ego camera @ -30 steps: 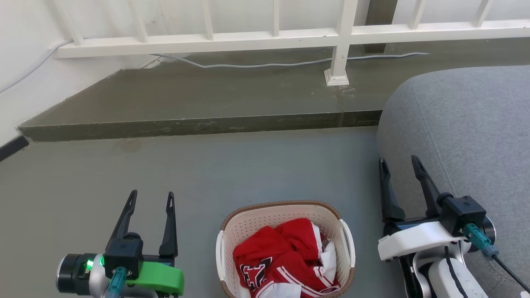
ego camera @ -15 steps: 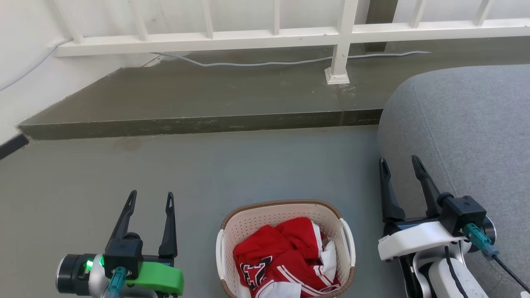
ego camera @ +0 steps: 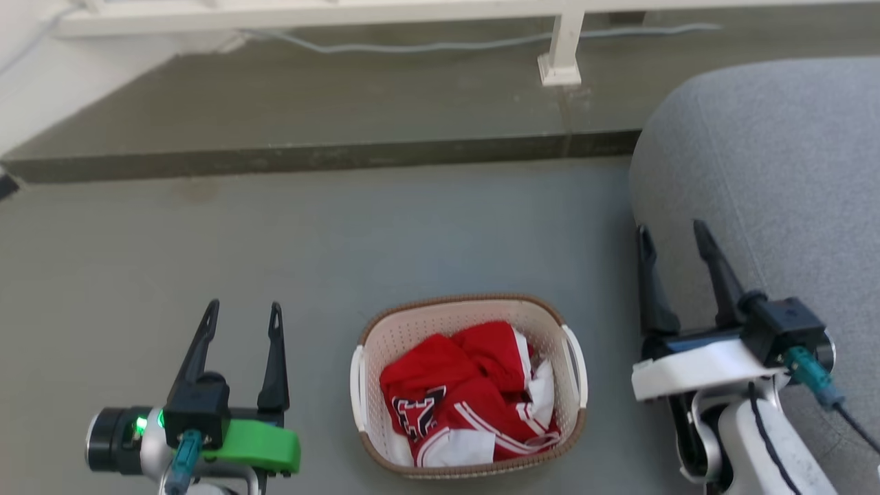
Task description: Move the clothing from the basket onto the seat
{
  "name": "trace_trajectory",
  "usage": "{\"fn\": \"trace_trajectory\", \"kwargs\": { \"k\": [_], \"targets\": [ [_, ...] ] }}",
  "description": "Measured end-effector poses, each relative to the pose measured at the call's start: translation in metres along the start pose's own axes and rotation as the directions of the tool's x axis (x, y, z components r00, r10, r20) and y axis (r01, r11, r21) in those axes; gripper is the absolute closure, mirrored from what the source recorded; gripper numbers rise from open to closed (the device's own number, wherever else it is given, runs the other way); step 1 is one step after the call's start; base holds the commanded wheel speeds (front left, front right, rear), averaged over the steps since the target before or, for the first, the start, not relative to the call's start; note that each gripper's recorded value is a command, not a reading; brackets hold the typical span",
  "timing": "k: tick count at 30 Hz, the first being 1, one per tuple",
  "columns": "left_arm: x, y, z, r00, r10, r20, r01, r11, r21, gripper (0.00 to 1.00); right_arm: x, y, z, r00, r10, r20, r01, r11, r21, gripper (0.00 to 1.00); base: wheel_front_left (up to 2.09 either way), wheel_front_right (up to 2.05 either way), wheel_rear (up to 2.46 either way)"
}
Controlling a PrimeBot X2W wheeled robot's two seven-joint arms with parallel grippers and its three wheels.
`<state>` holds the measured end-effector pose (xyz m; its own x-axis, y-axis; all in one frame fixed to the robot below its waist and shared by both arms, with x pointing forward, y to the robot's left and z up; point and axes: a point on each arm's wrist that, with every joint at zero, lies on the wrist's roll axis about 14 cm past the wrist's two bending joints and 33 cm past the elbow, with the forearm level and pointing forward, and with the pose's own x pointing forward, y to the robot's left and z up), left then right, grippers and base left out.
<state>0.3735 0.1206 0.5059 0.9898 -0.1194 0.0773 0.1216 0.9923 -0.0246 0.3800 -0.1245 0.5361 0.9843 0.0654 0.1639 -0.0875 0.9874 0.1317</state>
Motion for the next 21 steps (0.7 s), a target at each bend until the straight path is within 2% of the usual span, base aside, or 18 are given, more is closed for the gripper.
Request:
{"fn": "trace_trajectory", "kwargs": {
  "k": [10, 21],
  "targets": [
    [0.034, -0.009, -0.039, 0.995, -0.047, -0.091, 0.047, 0.999, -0.011, 0.0, 0.031, -0.027, -0.015, 0.998, -0.066, -0.014, 0.066, 0.998, -0.016, 0.0, 0.0, 0.0, 0.0],
    [0.064, -0.049, -0.09, 0.951, -0.221, -0.216, 0.223, 0.975, -0.015, 0.0, 0.064, -0.054, -0.031, 0.992, -0.128, -0.014, 0.128, 0.991, -0.027, 0.0, 0.0, 0.0, 0.0]
  ]
}}
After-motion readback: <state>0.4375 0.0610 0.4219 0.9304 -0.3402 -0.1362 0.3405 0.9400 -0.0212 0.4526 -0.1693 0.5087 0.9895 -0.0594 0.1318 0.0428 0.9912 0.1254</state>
